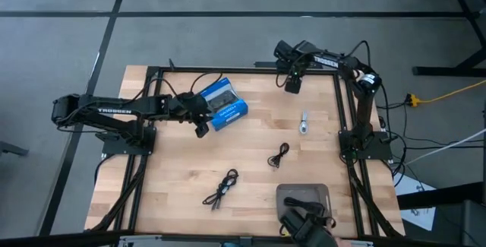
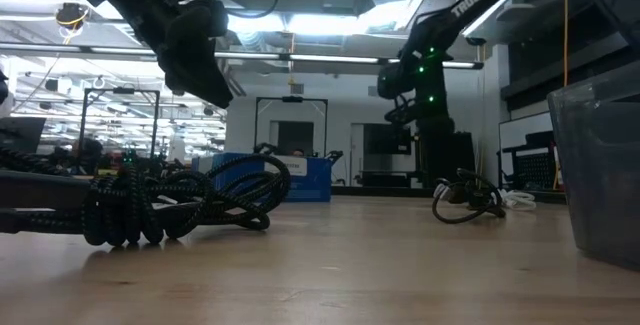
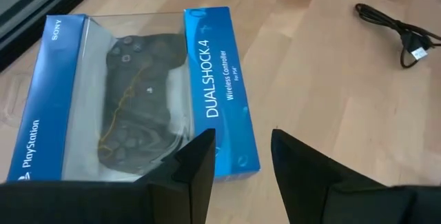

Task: Pick and place USB-C Cables
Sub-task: Put the light violet usb cable into the grey transparent bin, then adjust the grey transparent bin, then put the white usb cable into the grey transparent bin

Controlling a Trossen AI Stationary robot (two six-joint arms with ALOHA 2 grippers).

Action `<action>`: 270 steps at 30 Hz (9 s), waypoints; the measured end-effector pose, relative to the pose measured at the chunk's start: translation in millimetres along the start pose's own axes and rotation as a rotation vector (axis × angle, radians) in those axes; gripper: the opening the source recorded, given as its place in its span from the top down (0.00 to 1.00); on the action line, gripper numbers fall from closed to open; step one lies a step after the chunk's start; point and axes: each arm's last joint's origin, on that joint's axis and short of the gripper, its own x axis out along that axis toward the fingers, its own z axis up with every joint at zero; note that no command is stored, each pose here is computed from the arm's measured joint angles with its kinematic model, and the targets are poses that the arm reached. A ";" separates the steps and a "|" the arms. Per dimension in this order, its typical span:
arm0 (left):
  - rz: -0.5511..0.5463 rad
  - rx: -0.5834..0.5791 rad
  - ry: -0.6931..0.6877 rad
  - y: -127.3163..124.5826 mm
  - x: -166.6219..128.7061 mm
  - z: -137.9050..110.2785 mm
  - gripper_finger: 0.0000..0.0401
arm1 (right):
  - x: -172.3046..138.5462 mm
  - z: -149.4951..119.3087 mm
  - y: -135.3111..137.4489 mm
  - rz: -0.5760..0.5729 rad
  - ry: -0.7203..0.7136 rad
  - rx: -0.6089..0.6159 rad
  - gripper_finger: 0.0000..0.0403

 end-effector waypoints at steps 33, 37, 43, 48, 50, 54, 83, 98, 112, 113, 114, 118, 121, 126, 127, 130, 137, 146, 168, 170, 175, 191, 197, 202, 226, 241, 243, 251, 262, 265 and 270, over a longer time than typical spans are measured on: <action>0.023 0.017 0.095 -1.5 20.9 -8.6 0.66 | 16.6 3.9 10.2 0.164 0.100 0.921 0.49; 0.028 0.019 0.114 -1.8 25.7 -10.5 0.66 | 16.8 5.3 9.4 0.158 0.097 1.091 0.49; -0.014 0.014 0.150 -2.7 26.4 -13.1 0.66 | 17.0 9.3 7.9 0.172 0.068 1.259 0.49; -0.049 0.014 0.161 -4.7 26.1 -13.7 0.66 | 17.0 9.3 8.4 0.185 0.079 1.312 0.49; -0.053 0.018 0.161 -6.1 25.8 -14.1 0.66 | 18.9 8.2 9.4 0.183 0.088 1.310 0.49; -0.067 0.032 0.163 -10.4 25.0 -15.3 0.66 | 33.8 1.2 16.7 0.174 0.127 1.288 0.49; -0.090 0.060 0.159 -19.1 23.2 -17.4 0.66 | 58.5 -7.3 8.8 0.292 0.095 1.459 0.53; -0.090 0.060 0.159 -19.1 23.2 -17.4 0.66 | 60.8 -17.0 16.1 0.285 0.195 1.385 0.95; -0.081 0.061 0.156 -18.7 23.2 -17.3 0.66 | 36.0 7.4 114.3 0.227 0.197 0.799 0.95; -0.075 0.062 0.154 -18.6 23.2 -17.2 0.66 | 34.2 8.5 121.6 0.230 0.193 0.749 0.95; -0.070 0.061 0.152 -18.4 23.3 -17.2 0.66 | 32.2 9.5 129.4 0.232 0.189 0.703 0.95; -0.065 0.062 0.151 -18.4 23.3 -17.1 0.66 | 24.8 12.0 158.9 0.214 0.165 0.548 0.95; -0.065 0.062 0.151 -18.3 23.2 -17.1 0.66 | 19.4 12.2 180.6 0.125 0.131 0.499 0.95; -0.062 0.050 0.150 -18.2 23.2 -17.1 0.66 | 9.4 8.5 222.7 -0.074 0.037 0.399 0.95; -0.055 0.039 0.149 -18.1 23.3 -17.1 0.66 | 6.7 5.6 229.0 -0.113 0.037 0.384 0.95; -0.028 0.029 0.140 -17.3 23.4 -16.7 0.66 | -6.3 -4.2 242.5 -0.224 0.061 0.364 0.95; -0.012 0.019 0.136 -16.8 23.3 -16.7 0.66 | -60.9 -37.1 266.1 -0.322 0.084 0.380 0.95; 0.016 0.019 0.127 -16.0 23.4 -16.6 0.66 | -114.4 -106.1 337.6 -0.173 -0.069 0.270 0.95; 0.034 0.010 0.104 -15.9 23.5 -14.9 0.66 | -137.7 -246.2 450.4 0.190 -0.167 0.206 0.78; 0.034 0.010 0.103 -15.9 23.6 -14.8 0.66 | -138.0 -247.1 451.9 0.197 -0.184 0.160 0.72; 0.032 -0.003 0.097 -16.1 23.6 -14.2 0.66 | -138.1 -245.2 451.4 0.181 -0.211 0.043 0.60; 0.059 -0.035 0.087 -15.4 23.6 -14.0 0.66 | -123.0 -169.2 406.4 -0.125 -0.454 0.070 0.62; 0.097 -0.033 0.073 -14.2 23.6 -13.6 0.66 | -103.1 -142.0 396.7 -0.042 -0.345 -0.028 0.63; 0.107 -0.032 0.069 -14.0 23.5 -13.5 0.66 | -97.3 -136.1 401.1 0.049 -0.328 -0.118 0.63; 0.112 -0.032 0.068 -13.8 23.5 -13.5 0.66 | -97.7 -114.2 327.7 -0.402 -0.345 0.298 0.63; 0.131 -0.036 0.062 -13.2 23.5 -13.4 0.66 | -23.3 -106.5 227.4 -0.157 -0.168 0.721 0.63; 0.131 -0.037 0.062 -13.2 23.4 -13.4 0.66 | -15.5 -114.0 221.8 -0.138 -0.176 0.779 0.63; 0.131 -0.038 0.061 -13.2 23.5 -13.4 0.66 | 5.5 -126.9 219.3 -0.032 -0.265 0.957 0.63; 0.121 -0.026 0.068 -16.1 22.7 -14.9 0.66 | 38.7 -136.5 224.9 0.030 -0.281 1.018 0.63; 0.110 -0.016 0.070 -19.3 22.0 -15.9 0.66 | 37.9 -136.1 225.7 0.032 -0.277 0.982 0.70; 0.094 -0.003 0.071 -23.7 20.9 -17.4 0.66 | 29.2 -128.3 229.6 0.040 -0.300 0.827 0.93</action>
